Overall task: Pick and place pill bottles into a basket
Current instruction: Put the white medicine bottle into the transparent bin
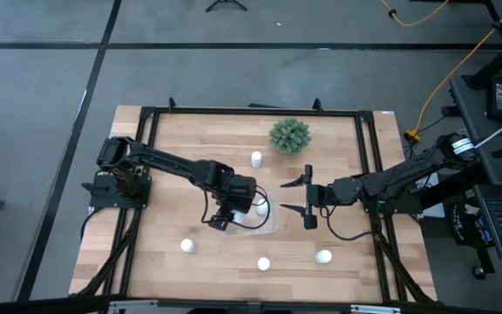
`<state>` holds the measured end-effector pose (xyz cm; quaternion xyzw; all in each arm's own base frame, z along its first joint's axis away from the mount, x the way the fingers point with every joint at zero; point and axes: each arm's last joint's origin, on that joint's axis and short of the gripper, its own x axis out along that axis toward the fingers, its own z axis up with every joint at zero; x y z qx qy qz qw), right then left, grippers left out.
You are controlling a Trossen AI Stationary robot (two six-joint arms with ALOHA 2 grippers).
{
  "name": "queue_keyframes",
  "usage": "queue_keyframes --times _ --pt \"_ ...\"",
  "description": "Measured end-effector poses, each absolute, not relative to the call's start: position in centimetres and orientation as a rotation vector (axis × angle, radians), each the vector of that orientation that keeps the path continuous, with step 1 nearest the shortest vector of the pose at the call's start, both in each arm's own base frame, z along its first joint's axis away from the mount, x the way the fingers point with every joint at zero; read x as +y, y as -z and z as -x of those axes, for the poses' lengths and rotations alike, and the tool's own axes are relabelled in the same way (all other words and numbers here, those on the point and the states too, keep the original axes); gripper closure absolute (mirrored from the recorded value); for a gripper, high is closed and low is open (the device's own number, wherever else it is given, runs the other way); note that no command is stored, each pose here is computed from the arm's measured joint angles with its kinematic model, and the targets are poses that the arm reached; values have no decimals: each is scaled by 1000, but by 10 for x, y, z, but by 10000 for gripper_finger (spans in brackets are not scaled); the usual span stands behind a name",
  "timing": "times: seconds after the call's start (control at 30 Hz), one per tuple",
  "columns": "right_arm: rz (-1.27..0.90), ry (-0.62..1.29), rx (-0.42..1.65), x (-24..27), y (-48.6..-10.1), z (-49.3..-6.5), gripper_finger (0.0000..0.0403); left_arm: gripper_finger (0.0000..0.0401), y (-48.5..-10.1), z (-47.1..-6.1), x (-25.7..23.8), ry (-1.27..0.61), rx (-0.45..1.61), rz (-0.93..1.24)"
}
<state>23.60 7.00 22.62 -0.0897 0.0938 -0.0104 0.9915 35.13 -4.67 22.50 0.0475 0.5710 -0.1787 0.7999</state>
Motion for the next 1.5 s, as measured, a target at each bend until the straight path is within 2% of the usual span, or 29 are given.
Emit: queue_keyframes --times 0.73,1.03,1.5 --pt "179 21 185 70 -226 -236 132 226 -184 -336 -19 332 1307 -45" --pt "179 21 185 70 -226 -236 132 226 -179 -333 -16 309 1326 -28" --pt "179 21 182 70 -227 -236 132 184 -179 -333 -16 290 1330 -4"
